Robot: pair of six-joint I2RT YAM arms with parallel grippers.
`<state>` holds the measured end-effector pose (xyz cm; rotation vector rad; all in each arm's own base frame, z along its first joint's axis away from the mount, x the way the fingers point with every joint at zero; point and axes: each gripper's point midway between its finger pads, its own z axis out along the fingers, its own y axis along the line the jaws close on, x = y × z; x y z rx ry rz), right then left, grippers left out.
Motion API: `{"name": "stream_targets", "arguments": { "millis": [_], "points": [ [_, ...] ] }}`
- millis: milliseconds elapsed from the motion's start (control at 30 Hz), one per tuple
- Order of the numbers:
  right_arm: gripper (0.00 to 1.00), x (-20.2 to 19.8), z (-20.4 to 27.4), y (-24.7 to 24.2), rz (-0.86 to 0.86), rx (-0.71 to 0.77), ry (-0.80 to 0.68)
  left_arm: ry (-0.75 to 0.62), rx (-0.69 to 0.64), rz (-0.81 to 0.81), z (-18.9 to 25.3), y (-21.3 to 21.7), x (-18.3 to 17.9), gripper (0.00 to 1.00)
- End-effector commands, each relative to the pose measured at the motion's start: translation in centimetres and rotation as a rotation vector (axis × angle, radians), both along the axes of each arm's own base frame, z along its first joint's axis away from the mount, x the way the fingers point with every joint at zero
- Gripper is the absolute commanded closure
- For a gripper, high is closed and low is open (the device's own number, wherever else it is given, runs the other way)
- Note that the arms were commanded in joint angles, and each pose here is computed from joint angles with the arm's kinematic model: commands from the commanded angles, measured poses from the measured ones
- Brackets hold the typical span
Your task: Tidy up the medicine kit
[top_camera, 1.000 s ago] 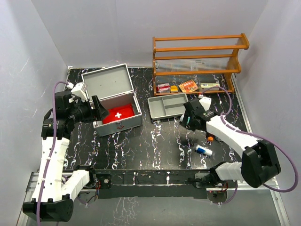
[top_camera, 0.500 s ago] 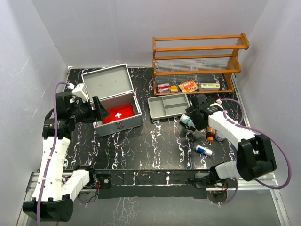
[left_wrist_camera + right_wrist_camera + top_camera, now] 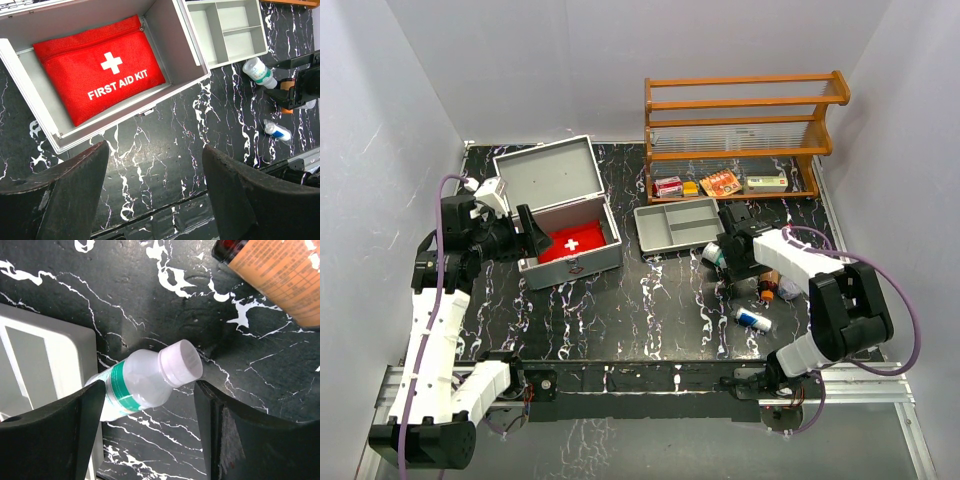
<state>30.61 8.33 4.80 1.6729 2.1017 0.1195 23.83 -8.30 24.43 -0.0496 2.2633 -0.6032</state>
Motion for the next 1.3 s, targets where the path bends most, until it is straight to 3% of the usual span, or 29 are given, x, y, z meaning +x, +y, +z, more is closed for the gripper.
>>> {"name": "stream_targets", "arguments": {
  "millis": [0,233,433,633,800,1067,1267],
  "points": [
    [0.33,1.4,0.5,-0.9,-0.035,-0.045,-0.033,-0.004,0.001,-0.003,-0.1,-0.1,0.1,0.26],
    [0.46,1.4,-0.3,-1.2,0.035,-0.093,-0.020,0.001,0.004,0.001,-0.3,0.0,0.1,0.26],
    [0.34,1.2,-1.4,-0.7,0.120,-0.086,0.010,0.002,0.004,0.001,-0.3,0.0,0.0,0.26],
    [0.54,1.5,-1.4,-0.7,0.154,-0.098,0.011,0.001,0.004,0.001,-0.3,0.0,0.0,0.26],
    [0.69,2.8,1.4,-0.7,0.207,-0.125,-0.071,0.000,-0.001,-0.001,-0.1,-0.1,-0.1,0.26],
    [0.70,6.4,9.1,1.1,0.269,-0.089,-0.292,-0.004,0.001,-0.010,0.2,-0.2,0.2,0.25],
    [0.69,9.9,10.3,3.4,0.319,-0.074,-0.346,-0.001,-0.019,-0.012,0.5,-0.4,0.4,0.26]
  ]
}}
